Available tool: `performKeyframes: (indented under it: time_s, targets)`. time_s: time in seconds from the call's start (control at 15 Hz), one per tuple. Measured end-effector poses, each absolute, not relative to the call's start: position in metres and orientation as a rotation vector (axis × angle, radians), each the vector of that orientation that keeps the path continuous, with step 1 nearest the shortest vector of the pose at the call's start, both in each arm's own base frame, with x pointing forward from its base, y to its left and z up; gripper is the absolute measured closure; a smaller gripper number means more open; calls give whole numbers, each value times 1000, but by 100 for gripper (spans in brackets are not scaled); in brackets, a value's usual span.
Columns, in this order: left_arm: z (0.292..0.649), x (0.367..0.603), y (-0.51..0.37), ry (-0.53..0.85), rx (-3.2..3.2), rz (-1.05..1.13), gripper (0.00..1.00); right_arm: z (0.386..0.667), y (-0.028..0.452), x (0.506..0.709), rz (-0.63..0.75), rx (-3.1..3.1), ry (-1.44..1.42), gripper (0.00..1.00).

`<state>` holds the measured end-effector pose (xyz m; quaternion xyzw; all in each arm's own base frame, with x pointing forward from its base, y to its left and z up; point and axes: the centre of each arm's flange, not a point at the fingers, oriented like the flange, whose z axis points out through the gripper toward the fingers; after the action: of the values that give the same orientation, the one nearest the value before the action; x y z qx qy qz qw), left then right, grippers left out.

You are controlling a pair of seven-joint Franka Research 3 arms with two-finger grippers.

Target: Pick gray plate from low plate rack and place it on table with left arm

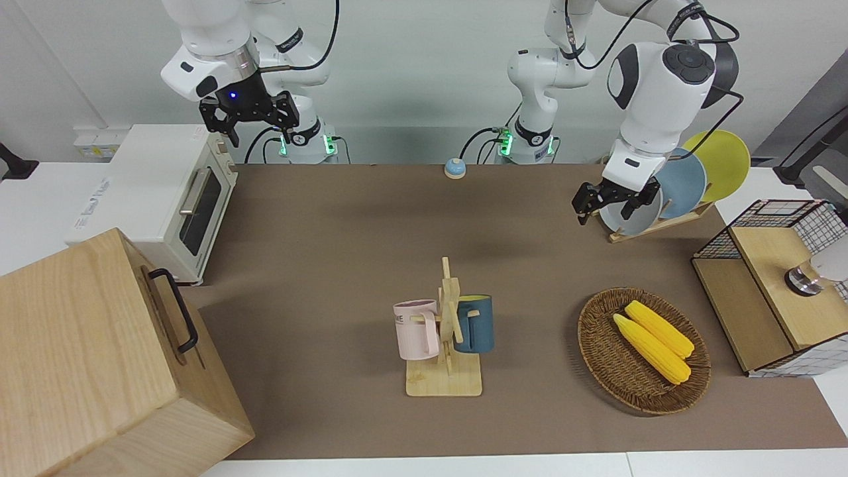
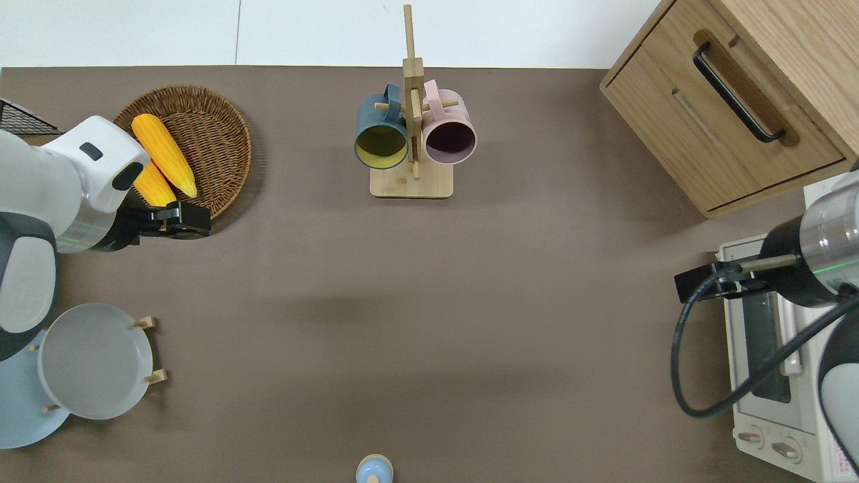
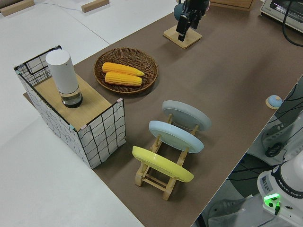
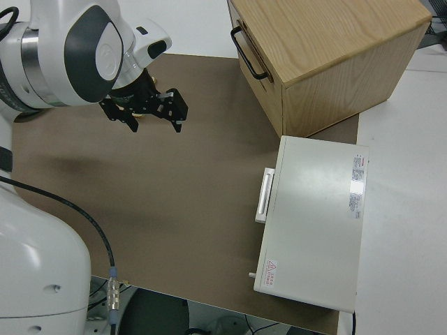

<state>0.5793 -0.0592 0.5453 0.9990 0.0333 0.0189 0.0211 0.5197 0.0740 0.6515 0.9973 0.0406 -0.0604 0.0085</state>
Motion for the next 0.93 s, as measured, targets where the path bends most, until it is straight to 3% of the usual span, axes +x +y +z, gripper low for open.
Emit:
performKeyframes:
  time_s: [0.93]
  targets:
    - [545,576,-60,94,3094,49,0,652,74,520,-189,3116,127,1]
